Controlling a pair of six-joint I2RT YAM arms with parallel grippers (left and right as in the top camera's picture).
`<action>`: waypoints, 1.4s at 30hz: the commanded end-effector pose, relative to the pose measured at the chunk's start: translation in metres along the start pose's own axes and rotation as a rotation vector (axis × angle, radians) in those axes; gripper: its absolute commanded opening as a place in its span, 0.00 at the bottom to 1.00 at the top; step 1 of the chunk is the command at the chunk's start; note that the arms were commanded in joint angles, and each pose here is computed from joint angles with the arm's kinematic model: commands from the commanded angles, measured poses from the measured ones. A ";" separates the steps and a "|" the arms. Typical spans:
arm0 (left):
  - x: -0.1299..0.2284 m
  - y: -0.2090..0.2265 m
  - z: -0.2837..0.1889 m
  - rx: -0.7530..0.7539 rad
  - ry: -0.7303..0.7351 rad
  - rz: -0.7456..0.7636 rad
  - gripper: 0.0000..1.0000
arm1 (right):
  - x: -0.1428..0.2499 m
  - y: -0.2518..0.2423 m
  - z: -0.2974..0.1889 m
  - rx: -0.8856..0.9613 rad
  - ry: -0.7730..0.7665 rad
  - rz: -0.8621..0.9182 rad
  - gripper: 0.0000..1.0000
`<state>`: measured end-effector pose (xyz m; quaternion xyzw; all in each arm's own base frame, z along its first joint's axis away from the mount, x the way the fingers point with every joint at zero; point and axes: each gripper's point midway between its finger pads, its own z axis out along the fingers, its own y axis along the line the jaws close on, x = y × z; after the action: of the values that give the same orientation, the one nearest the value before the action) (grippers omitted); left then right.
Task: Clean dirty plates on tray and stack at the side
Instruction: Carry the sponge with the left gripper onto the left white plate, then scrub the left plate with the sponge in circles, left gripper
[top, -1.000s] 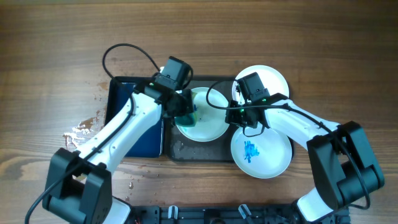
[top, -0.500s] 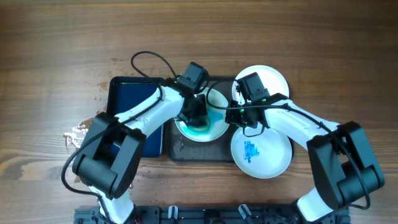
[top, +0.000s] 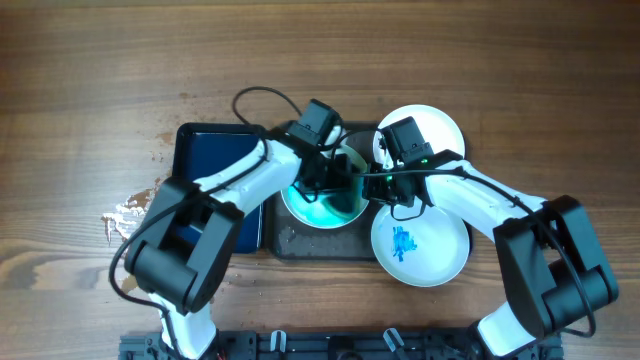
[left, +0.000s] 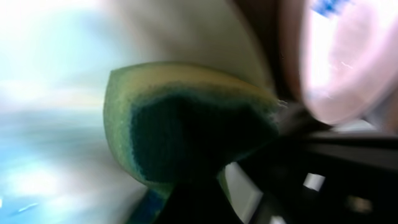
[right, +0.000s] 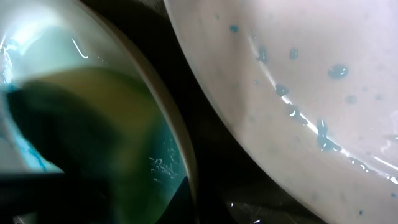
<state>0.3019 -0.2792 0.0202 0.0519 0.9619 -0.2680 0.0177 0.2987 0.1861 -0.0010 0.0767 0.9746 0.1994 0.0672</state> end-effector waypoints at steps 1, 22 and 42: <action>0.011 -0.030 0.005 0.193 0.078 -0.011 0.04 | 0.014 -0.021 0.010 0.074 0.037 -0.004 0.04; 0.033 0.185 -0.077 -0.817 0.006 -0.332 0.04 | 0.020 -0.025 0.009 0.089 0.061 -0.023 0.04; 0.010 0.015 0.015 -0.128 -0.003 0.052 0.04 | 0.023 -0.027 0.009 0.096 0.071 -0.019 0.04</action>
<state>0.2690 -0.2983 0.0201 0.1457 0.9524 -0.2678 0.0032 0.2875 0.1829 -0.0019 0.0569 0.9779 0.1955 0.0485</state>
